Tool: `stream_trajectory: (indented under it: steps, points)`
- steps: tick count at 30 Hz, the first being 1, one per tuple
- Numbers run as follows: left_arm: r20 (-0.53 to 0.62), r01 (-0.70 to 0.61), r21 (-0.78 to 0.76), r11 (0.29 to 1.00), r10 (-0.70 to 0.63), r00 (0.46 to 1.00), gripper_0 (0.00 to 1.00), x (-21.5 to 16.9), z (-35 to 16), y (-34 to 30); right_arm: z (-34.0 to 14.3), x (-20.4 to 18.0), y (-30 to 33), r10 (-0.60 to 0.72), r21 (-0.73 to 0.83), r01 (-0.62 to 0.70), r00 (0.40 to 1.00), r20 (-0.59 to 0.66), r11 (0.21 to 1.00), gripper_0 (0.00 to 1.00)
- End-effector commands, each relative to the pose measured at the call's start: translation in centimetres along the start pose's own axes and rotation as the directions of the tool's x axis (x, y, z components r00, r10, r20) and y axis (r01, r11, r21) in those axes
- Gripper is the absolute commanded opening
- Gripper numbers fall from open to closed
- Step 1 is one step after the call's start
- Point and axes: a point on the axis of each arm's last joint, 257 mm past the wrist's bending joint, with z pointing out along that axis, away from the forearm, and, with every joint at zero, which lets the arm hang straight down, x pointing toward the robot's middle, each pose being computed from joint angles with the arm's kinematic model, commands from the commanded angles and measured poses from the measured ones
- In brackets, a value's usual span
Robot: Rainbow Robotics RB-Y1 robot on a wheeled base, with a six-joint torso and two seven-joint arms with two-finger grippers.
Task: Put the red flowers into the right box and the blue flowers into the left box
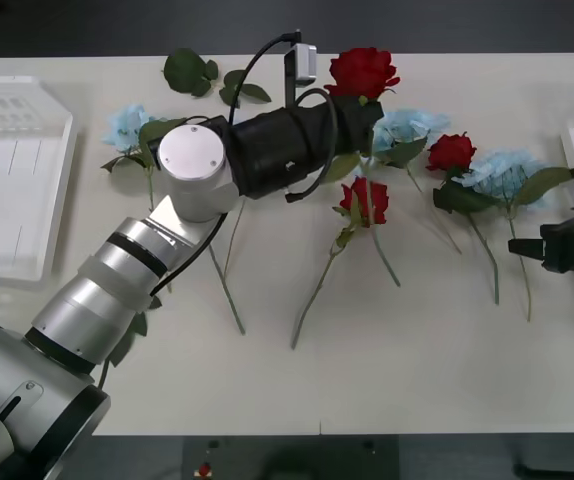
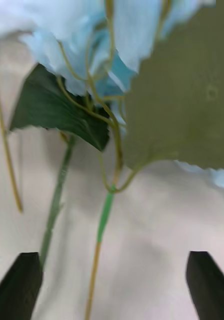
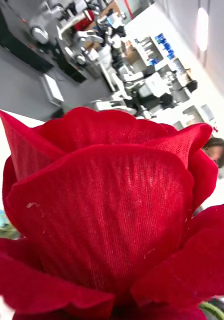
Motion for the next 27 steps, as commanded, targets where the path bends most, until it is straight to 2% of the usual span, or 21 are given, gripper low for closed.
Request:
stream_trajectory:
  steps: [1, 6, 10, 19, 27]
  points:
    - [0.046, -0.085, 0.023, 0.996, 0.084, 0.995, 0.00, -3.7, 1.0, -2.5, -2.8, -4.1, -0.8, -0.044, -0.025, 0.044, 0.999, 0.020, 0.999, 1.00]
    - [0.095, -0.112, 0.033, 0.993, 0.108, 0.990, 0.00, -5.4, 1.0, -4.0, -5.9, -6.0, 1.1, -0.036, -0.143, 0.040, 0.999, 0.033, 0.989, 1.00]
    - [0.129, -0.108, 0.051, 0.993, 0.101, 0.986, 0.00, -6.4, 0.9, -5.1, -7.7, -8.3, 4.9, -0.019, -0.285, 0.041, 0.997, 0.079, 0.958, 1.00]
    - [0.150, -0.094, 0.078, 0.992, 0.081, 0.985, 0.00, -6.9, 0.8, -6.3, -8.9, -14.4, 12.7, 0.065, -0.475, 0.079, 0.958, 0.279, 0.876, 1.00]
    - [0.156, -0.065, 0.114, 0.991, 0.047, 0.987, 0.00, -6.8, 1.1, -7.6, -8.3, -14.5, 17.2, 0.160, -0.574, 0.074, 0.924, 0.347, 0.816, 1.00]
